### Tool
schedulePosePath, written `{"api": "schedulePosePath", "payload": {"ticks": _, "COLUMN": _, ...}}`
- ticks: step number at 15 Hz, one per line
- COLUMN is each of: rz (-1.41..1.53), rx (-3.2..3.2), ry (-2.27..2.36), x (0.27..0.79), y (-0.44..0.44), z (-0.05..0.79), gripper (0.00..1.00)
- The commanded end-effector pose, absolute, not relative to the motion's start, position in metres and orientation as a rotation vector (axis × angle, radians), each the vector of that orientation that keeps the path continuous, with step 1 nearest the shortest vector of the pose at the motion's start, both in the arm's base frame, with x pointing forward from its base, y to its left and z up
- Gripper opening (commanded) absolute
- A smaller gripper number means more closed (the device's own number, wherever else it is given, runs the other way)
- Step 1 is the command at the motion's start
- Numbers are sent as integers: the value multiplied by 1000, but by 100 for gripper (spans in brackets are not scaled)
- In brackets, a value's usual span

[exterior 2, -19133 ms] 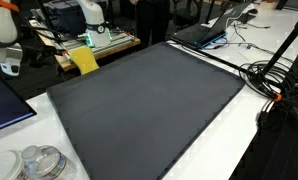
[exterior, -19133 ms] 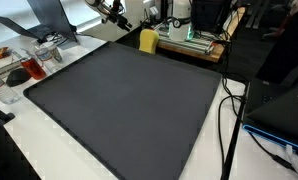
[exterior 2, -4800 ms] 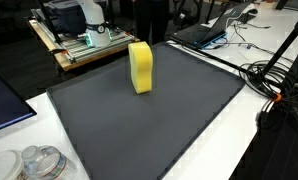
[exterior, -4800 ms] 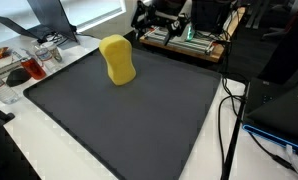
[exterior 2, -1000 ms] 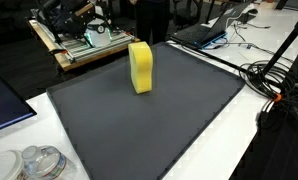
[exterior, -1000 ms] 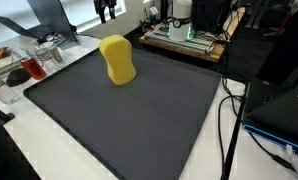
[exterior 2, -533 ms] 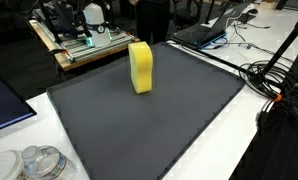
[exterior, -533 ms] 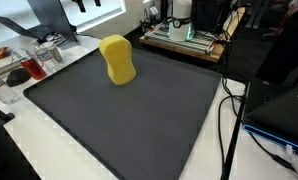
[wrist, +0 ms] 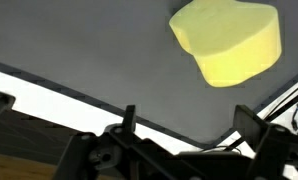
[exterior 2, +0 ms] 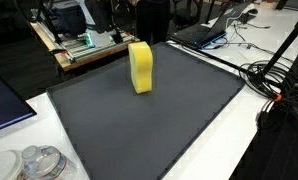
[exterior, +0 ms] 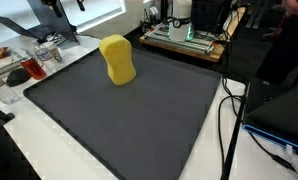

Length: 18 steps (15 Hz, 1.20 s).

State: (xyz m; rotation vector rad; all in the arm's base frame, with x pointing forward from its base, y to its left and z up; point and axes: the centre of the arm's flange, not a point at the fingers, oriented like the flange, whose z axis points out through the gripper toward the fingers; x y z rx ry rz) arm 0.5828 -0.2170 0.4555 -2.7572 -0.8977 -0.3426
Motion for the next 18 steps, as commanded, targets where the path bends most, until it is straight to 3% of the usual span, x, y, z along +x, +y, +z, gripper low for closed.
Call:
{"api": "schedulePosePath", "payload": {"ticks": 1, "rz": -321, "rx": -2668, "ry": -1147, "x": 627, "y": -217, "z": 461, "gripper": 100}}
{"api": "schedulePosePath", "payload": {"ticks": 18, "rz": -107, "rx": -2416, "ry": -1687, "x": 651, "y": -146, "z": 455, "gripper": 100}}
